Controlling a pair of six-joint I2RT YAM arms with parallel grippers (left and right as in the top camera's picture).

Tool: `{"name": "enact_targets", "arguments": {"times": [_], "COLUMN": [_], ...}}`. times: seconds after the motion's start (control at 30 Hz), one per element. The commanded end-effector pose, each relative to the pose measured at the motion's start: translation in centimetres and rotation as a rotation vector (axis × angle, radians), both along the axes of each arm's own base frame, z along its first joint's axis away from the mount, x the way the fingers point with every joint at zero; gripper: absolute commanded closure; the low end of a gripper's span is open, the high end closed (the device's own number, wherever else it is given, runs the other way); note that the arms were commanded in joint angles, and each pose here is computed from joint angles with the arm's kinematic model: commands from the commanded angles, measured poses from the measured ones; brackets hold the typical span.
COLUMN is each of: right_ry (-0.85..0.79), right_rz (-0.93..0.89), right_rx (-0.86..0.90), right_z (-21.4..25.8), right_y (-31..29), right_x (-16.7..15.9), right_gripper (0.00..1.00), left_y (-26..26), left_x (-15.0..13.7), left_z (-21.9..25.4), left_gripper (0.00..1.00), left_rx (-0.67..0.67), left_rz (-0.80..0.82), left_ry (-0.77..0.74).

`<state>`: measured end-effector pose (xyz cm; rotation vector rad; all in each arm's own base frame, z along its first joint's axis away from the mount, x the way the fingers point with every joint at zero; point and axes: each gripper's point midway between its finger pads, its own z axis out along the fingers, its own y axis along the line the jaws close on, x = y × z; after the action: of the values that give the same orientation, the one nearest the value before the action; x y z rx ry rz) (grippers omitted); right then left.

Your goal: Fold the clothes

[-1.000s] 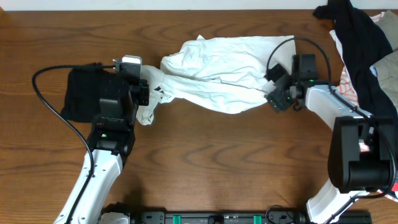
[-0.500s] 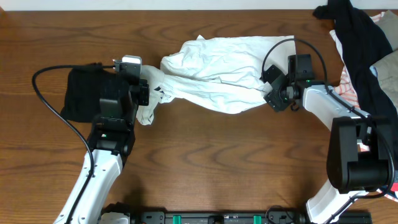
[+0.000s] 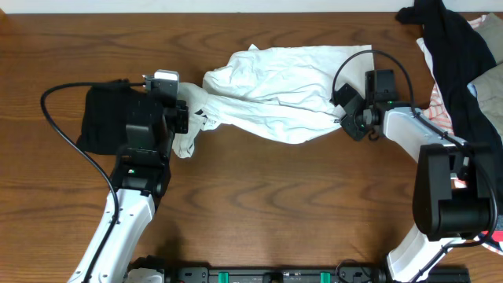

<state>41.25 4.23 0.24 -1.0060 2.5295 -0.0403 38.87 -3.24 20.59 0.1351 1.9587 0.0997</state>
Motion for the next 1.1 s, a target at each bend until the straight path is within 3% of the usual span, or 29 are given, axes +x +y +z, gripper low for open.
{"name": "enact_targets", "arguments": {"times": [0.0, 0.2, 0.5, 0.77, 1.07], "right_ry": [0.002, 0.003, -0.035, -0.382, -0.666], "right_rz": [-0.006, -0.02, -0.222, -0.404, -0.571], "right_rx": [0.0, 0.006, 0.104, 0.207, 0.16], "right_z": [-0.2, -0.2, 2.7, 18.5, 33.5], "right_y": [-0.3, -0.3, -0.3, -2.3, -8.6], "right_x": [0.3, 0.3, 1.0, 2.2, -3.1], "right_gripper": [0.65, 0.98, 0.99, 0.99, 0.99], "left_y": [0.2, 0.2, -0.9, -2.5, -2.0], "left_x": [0.0, 0.0, 0.0, -0.3, -2.8], "left_z": [1.1, 1.1, 1.8, 8.3, 17.5], "left_gripper": [0.94, 0.94, 0.94, 0.94, 0.94], "left_rx": [-0.014, -0.014, -0.034, -0.066, -0.033], "left_rz": [0.008, 0.008, -0.043, -0.088, -0.103], "left_ry": [-0.031, -0.031, -0.049, -0.167, -0.313]}}
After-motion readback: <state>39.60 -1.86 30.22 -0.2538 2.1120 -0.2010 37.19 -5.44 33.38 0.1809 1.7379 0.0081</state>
